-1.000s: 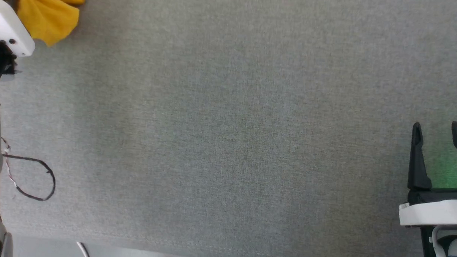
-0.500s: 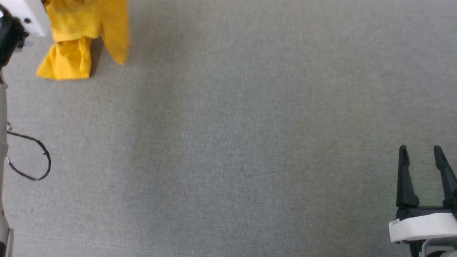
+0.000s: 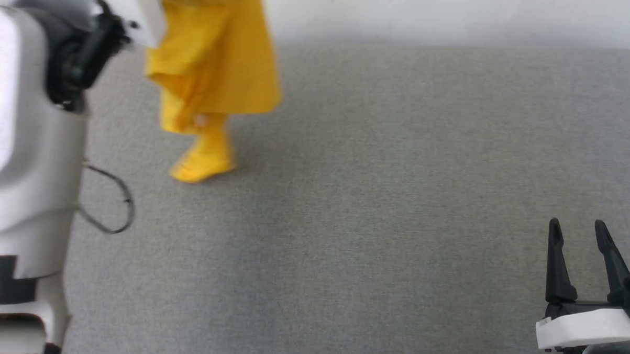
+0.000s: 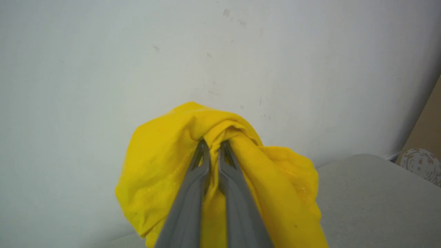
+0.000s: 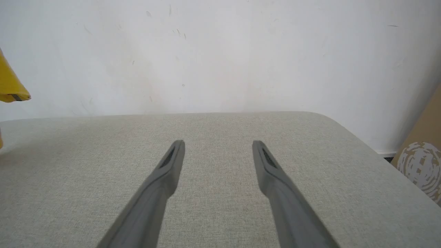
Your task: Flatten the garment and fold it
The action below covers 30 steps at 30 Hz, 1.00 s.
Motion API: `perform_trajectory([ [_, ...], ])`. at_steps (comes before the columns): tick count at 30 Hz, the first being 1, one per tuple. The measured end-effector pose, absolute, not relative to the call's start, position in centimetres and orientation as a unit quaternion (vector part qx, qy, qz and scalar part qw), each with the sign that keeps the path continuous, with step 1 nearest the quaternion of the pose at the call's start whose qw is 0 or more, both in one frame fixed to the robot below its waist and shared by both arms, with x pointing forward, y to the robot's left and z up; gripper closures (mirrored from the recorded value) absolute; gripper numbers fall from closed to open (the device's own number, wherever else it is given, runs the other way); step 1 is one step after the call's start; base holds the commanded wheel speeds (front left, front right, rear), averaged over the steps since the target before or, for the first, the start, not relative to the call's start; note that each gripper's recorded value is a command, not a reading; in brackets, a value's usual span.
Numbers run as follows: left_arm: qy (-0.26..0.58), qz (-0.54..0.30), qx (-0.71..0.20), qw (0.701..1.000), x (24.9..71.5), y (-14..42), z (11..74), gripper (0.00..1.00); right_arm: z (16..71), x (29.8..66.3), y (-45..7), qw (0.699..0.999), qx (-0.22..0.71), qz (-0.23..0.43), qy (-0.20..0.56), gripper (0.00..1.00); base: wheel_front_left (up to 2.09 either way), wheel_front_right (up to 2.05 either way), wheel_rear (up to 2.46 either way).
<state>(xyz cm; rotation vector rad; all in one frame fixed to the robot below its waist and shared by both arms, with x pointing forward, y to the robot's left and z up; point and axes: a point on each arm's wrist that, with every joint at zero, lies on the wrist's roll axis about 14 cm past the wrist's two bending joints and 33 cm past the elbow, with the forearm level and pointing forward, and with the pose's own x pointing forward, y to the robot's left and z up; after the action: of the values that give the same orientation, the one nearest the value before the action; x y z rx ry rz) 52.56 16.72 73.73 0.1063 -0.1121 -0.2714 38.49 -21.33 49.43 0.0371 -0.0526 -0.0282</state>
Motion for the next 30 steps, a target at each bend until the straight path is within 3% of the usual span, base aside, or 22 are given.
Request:
perform_trajectory([
  [8, -0.104, -0.234, 0.043, 0.966, 50.1, 7.9, 76.6, 1.0, 50.5, 36.8, -22.9, 0.998, 0.026, -0.039, -0.042, 0.0, 0.0, 0.0, 0.0],
  [16, -0.096, -0.303, 0.017, 0.948, 48.8, 1.7, 75.2, 1.0, 50.7, 35.5, -24.4, 0.996, 0.032, -0.064, -0.045, 0.0, 0.0, 0.0, 0.0],
  [23, -0.004, -0.322, -0.042, 0.946, 48.8, -1.7, 66.5, 1.0, 50.4, 34.9, -25.2, 0.996, 0.034, -0.078, -0.04, 0.0, 0.0, 0.0, 0.0],
  [30, 0.11, -0.27, -0.056, 0.955, 49.5, -1.2, 55.8, 1.0, 49.6, 34.7, -25.7, 0.995, 0.033, -0.087, -0.026, 0.0, 0.0, 0.0, 0.0],
])
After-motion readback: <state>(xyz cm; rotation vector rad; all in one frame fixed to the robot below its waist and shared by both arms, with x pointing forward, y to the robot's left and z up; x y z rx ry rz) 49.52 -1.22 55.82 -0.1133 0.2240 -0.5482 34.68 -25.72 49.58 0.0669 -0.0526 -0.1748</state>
